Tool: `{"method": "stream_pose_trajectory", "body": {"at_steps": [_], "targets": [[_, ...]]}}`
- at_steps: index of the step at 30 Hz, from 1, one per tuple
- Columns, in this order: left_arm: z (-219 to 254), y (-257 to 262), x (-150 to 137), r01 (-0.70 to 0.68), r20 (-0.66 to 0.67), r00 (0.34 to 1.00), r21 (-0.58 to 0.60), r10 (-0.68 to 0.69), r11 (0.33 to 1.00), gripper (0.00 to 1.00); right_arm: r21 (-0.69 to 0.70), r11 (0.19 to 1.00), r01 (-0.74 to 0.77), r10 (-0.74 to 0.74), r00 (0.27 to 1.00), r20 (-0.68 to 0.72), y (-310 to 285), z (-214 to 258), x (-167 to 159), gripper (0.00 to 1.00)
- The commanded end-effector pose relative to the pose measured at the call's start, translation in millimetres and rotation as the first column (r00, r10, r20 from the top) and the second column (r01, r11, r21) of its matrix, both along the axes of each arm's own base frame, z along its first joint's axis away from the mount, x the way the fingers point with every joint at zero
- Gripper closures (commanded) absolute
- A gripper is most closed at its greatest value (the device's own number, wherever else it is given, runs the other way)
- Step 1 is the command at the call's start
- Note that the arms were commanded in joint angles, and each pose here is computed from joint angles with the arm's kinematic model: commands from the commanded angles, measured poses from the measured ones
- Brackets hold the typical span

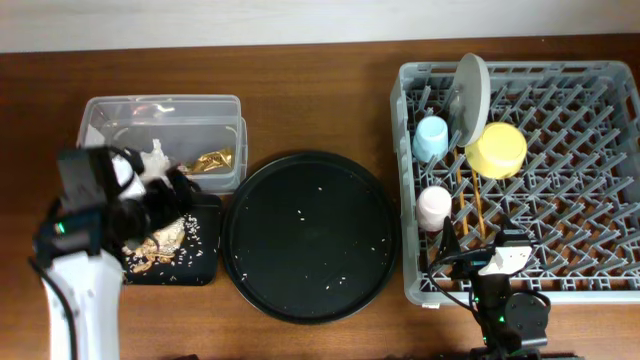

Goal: Sort waste into correct bins and load items into the dishwasher rack

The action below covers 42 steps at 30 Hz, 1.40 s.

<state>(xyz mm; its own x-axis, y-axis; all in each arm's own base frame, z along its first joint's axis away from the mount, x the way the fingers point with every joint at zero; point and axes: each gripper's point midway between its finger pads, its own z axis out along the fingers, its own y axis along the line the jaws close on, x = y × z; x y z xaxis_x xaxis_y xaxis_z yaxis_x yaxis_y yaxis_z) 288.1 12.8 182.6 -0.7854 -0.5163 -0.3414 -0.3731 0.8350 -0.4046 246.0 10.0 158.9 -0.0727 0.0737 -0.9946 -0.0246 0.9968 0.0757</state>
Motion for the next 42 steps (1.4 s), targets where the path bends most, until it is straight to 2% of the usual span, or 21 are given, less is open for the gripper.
{"method": "stream_pose_trajectory", "body": {"at_steps": [1,4,6,8,10,12,14,16,19,22,26,29,31,33,37,42], "targets": [[22.5,-16.4,-19.4,0.054,0.095,0.994,0.028,-0.056,0.998,0.01,0.0,1.0,0.003,-0.003,1.0,-0.008,-1.0,-3.2,-0.2,0.02],[51.9,-28.0,-33.8,0.084,0.216,0.972,0.056,-0.094,0.995,0.01,0.0,1.0,0.003,-0.003,1.0,-0.008,-1.0,-3.2,-0.2,0.02],[52.5,-33.5,-47.1,0.097,0.249,0.962,0.064,-0.11,0.993,0.01,0.0,1.0,0.003,-0.003,1.0,-0.008,-1.0,-3.2,-0.2,0.01],[32.8,-35.6,-64.3,0.098,0.24,0.964,0.062,-0.11,0.993,0.0,0.0,1.0,0.003,-0.003,1.0,-0.008,-1.0,-3.2,-0.2,0.02],[-7.6,-32.1,-87.5,0.075,0.2,0.976,0.083,-0.091,0.994,0.01,0.0,1.0,0.002,-0.002,1.0,-0.008,-0.9,-3.2,-0.2,0.02],[-33.9,-27.9,-81.7,0.052,0.289,0.954,0.115,-0.083,0.992,0.01,0.0,1.0,0.003,-0.003,1.0,-0.008,-1.1,-3.2,-0.1,0.01],[-24.3,-25.0,-51.3,0.023,0.508,0.856,0.152,-0.098,0.988,0.01,0.0,1.0,0.003,-0.003,1.0,-0.008,-1.0,-3.2,-0.2,0.02],[-8.9,-23.1,-32.6,-0.013,0.689,0.715,0.182,-0.118,0.983,0.01,0.0,1.0,0.003,-0.003,1.0,-0.008,-1.0,-3.2,-0.2,0.02],[-6.0,-19.4,-29.0,-0.053,0.761,0.637,0.197,-0.119,0.979,0.01,0.0,1.0,0.003,-0.003,1.0,-0.008,-1.0,-3.2,-0.2,0.02],[-25.3,-11.1,-29.9,-0.101,0.762,0.64,0.207,-0.095,0.973,0.01,0.0,1.0,0.003,-0.003,1.0,-0.008,-1.0,-3.2,-0.2,0.02],[-56.5,-11.1,-36.3,-0.099,0.744,0.661,0.21,-0.094,0.973,0.01,0.0,1.0,0.003,-0.003,1.0,-0.008,-1.0,-3.2,-0.2,0.02],[-52.5,-16.1,-38.1,-0.046,0.706,0.622,0.465,-0.339,0.884,0.01,0.0,1.0,0.003,-0.003,1.0,-0.008,-1.0,-3.2,-0.2,0.02],[-54.0,-13.4,-38.0,-0.049,0.66,0.623,0.568,-0.419,0.822,0.01,0.0,1.0,0.002,-0.002,1.0,-0.008,-0.9,-3.2,-0.2,0.02],[-52.7,-7.6,-38.5,-0.085,0.658,0.636,0.58,-0.405,0.81,0.01,0.0,1.0,0.003,-0.003,1.0,-0.008,-1.0,-3.2,-0.2,0.02],[-25.0,-13.7,-42.1,-0.141,0.726,0.544,0.573,-0.42,0.807,0.01,0.0,1.0,0.002,-0.002,1.0,-0.008,-0.9,-3.2,-0.2,0.02],[-25.9,-14.2,-42.1,-0.141,0.722,0.548,0.577,-0.422,0.805,0.01,0.0,1.0,0.003,-0.003,1.0,-0.008,-1.0,-3.2,-0.2,0.02]]}}
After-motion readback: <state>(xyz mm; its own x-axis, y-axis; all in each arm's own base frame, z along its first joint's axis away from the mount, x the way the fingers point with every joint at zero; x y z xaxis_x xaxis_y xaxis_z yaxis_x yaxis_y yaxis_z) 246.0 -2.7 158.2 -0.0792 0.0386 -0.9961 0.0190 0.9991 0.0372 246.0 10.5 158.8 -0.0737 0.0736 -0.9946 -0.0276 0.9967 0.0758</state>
